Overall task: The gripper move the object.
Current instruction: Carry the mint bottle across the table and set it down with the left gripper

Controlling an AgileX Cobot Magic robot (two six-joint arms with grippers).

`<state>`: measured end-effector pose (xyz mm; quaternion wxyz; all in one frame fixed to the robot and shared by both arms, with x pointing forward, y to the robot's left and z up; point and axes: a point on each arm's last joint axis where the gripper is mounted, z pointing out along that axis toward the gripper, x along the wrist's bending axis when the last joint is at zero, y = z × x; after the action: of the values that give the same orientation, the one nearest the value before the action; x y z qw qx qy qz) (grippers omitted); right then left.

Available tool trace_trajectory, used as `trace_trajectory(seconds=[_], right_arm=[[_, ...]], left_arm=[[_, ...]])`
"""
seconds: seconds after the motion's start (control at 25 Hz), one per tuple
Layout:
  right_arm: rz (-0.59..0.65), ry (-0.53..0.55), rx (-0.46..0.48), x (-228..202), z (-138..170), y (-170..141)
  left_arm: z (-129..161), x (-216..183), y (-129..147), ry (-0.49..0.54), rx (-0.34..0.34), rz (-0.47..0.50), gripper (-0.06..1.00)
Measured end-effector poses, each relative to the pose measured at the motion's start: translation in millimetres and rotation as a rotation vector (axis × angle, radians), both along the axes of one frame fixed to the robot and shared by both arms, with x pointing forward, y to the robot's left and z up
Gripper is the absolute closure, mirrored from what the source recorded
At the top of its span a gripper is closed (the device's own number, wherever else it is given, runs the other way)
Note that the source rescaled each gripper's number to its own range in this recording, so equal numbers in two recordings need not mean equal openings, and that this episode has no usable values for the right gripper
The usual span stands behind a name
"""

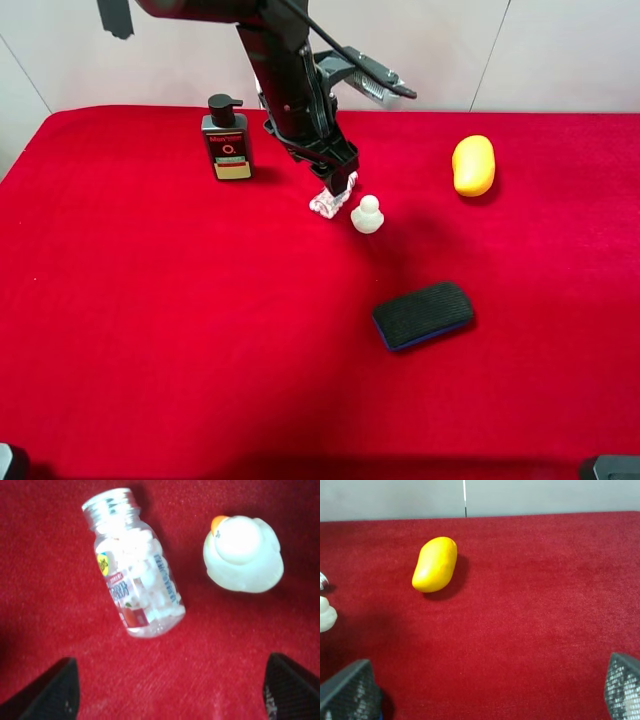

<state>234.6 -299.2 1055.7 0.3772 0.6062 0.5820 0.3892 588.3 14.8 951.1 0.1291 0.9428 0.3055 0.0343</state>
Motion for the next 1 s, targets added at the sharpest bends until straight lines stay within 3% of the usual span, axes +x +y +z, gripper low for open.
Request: trace_trajectory(seconds=[0.52,1.0], right_arm=[[0.000,0.000,0.000,0,0,0],[0.000,0.000,0.000,0,0,0]], left_arm=[[35,-13,5,0.040,-0.034,0.007,0.36],[76,-35,20,0.105,-0.008,-0.015,0.36]])
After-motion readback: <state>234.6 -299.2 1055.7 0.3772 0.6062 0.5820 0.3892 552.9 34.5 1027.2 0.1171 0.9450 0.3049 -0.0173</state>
